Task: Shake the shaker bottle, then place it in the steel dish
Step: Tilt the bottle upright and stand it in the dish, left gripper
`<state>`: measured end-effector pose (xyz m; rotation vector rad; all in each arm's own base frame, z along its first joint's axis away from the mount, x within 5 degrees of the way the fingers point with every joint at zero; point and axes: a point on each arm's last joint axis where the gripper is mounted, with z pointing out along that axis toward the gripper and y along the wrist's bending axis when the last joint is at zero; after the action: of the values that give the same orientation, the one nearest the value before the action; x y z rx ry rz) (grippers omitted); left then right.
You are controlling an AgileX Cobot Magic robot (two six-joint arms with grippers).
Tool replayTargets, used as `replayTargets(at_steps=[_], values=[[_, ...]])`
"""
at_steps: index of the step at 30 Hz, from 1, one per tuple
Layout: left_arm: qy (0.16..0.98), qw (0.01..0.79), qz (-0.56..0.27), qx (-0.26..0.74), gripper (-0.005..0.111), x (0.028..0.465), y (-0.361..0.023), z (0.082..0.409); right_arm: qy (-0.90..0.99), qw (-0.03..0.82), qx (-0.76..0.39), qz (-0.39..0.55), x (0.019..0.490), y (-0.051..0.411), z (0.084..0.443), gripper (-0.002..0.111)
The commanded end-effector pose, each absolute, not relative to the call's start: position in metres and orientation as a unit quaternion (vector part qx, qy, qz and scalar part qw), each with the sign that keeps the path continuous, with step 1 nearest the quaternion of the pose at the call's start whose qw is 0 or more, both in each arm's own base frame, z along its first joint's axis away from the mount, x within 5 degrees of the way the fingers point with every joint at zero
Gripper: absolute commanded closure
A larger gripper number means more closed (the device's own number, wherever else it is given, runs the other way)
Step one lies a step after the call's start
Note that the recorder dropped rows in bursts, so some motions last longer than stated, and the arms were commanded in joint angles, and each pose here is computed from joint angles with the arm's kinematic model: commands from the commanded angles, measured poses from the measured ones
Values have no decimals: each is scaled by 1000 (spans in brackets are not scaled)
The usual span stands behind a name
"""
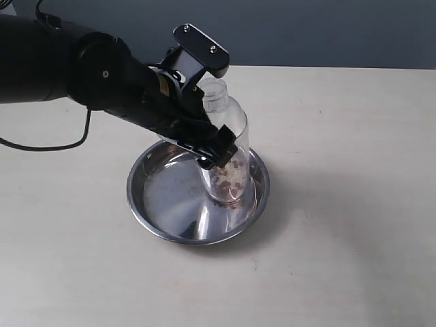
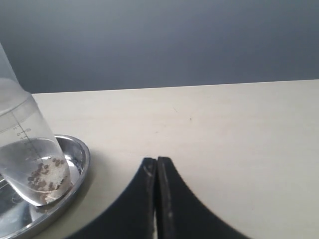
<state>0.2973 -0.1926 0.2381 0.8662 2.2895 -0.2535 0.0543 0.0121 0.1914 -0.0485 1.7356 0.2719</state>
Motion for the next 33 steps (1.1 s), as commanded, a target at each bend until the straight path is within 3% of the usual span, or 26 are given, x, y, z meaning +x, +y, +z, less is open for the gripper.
replayTargets(at_steps=[1, 11, 14, 18, 21, 29, 33], values=[[877, 322, -94, 344, 106, 293, -194, 235, 756, 644, -18, 120, 54, 12, 192, 109], [828, 303, -63, 468, 103, 284, -204, 239, 756, 644, -18, 120, 54, 12, 192, 109], [823, 305, -63, 475, 88, 283, -206, 239, 756, 644, -18, 120, 54, 12, 192, 109], [822, 307, -63, 475, 55, 283, -206, 239, 756, 644, -18, 120, 54, 12, 192, 109], [825, 313, -65, 466, 38, 284, -206, 240, 756, 644, -18, 120, 54, 12, 192, 109], [833, 343, -79, 427, 5, 286, -207, 250, 756, 643, -18, 120, 54, 12, 192, 109], [824, 370, -82, 422, 1, 282, -203, 267, 755, 644, -18, 120, 54, 12, 192, 109]])
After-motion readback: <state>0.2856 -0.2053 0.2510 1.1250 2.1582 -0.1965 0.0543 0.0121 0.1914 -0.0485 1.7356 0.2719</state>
